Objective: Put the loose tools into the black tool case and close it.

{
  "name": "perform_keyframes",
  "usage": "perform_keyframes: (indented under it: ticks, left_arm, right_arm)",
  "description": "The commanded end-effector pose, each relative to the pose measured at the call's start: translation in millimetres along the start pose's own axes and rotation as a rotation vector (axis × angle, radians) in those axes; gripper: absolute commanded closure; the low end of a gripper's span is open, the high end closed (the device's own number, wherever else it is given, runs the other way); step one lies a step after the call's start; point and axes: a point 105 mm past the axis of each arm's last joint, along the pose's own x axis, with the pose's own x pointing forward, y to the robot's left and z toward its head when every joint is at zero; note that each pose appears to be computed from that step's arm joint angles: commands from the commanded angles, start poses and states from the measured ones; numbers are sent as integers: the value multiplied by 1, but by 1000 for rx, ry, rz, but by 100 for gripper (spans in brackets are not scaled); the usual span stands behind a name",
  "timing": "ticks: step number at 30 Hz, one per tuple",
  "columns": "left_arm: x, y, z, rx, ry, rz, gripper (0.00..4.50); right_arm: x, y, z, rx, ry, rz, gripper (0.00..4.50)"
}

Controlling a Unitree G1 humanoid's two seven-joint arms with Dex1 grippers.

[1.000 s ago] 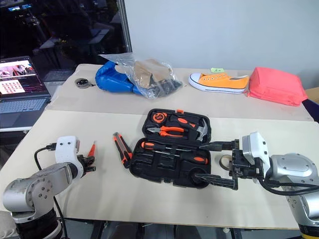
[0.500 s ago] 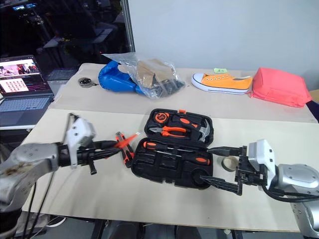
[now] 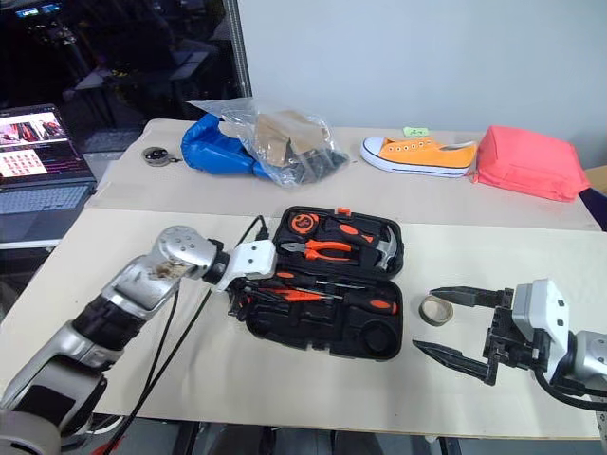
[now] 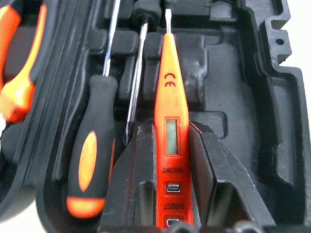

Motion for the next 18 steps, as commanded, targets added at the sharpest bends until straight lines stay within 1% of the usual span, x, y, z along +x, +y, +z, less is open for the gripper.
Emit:
perform_keyframes:
  ticks: [1,7,18]
  left_arm:
    - [-1,5,8,38,12,-4,371]
    - [1,2,2,56,49,-29,371]
    - [10,5,7,60,61,-45,371]
  right_arm:
    - [-2,-1,11,-47,-8,-19,0]
    - [-2,1,11,-46,-6,-18,0]
    - [0,0,12,-48,-3,-15,0]
